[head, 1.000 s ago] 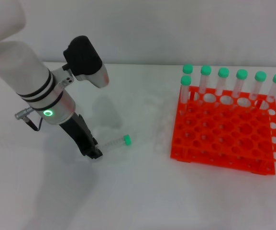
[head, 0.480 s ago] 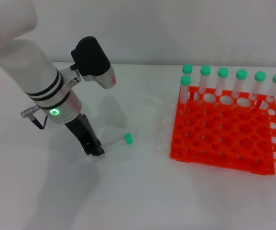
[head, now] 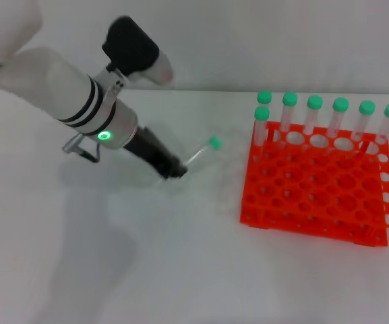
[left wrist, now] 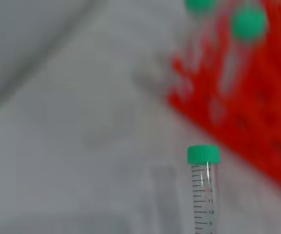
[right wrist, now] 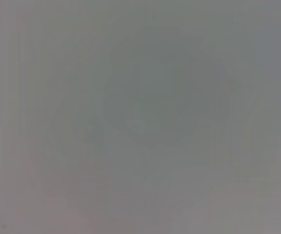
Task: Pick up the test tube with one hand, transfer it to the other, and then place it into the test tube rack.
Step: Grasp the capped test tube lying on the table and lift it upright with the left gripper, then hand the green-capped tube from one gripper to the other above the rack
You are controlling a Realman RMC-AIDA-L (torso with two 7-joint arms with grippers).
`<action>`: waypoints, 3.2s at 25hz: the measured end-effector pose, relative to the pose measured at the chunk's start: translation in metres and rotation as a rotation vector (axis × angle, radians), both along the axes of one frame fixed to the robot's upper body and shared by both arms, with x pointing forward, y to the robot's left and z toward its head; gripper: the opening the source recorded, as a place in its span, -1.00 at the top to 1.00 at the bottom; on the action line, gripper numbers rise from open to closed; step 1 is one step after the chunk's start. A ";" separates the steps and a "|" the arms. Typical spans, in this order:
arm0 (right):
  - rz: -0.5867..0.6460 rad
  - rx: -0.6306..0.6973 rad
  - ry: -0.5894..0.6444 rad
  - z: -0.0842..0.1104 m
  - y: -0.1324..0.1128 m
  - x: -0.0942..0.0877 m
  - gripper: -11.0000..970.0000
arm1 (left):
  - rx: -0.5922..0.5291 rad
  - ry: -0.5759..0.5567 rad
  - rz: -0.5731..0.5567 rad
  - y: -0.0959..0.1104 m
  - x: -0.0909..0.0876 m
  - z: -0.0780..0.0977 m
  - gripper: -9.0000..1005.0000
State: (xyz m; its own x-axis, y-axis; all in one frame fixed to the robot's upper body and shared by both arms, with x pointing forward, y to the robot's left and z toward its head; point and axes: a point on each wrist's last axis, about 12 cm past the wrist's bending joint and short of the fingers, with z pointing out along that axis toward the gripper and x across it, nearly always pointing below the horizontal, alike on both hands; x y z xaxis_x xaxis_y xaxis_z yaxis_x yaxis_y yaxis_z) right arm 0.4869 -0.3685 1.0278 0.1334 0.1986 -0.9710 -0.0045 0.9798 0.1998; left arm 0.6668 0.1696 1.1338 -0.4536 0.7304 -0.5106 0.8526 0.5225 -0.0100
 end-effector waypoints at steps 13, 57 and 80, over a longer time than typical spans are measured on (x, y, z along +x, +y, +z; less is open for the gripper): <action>0.046 0.148 0.025 0.002 -0.020 -0.009 -0.62 | -0.829 -0.508 0.260 0.050 -0.042 -0.034 0.60; 1.075 -0.039 0.091 0.059 0.108 0.058 -0.56 | -0.830 -0.608 -0.042 -0.044 -0.153 -0.099 0.59; 1.092 -0.050 0.057 0.062 0.116 0.060 0.26 | -0.811 -0.616 -0.054 -0.044 -0.147 -0.097 0.58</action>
State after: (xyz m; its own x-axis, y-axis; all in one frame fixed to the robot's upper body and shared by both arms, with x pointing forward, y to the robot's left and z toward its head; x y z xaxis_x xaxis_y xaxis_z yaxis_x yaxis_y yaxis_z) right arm 0.5470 -0.2524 1.0893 -0.1363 0.1424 -0.9804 -0.8677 0.4604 0.1875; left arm 0.5197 0.1261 1.0365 0.0790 0.0721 -0.9943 0.8513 0.5141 0.1049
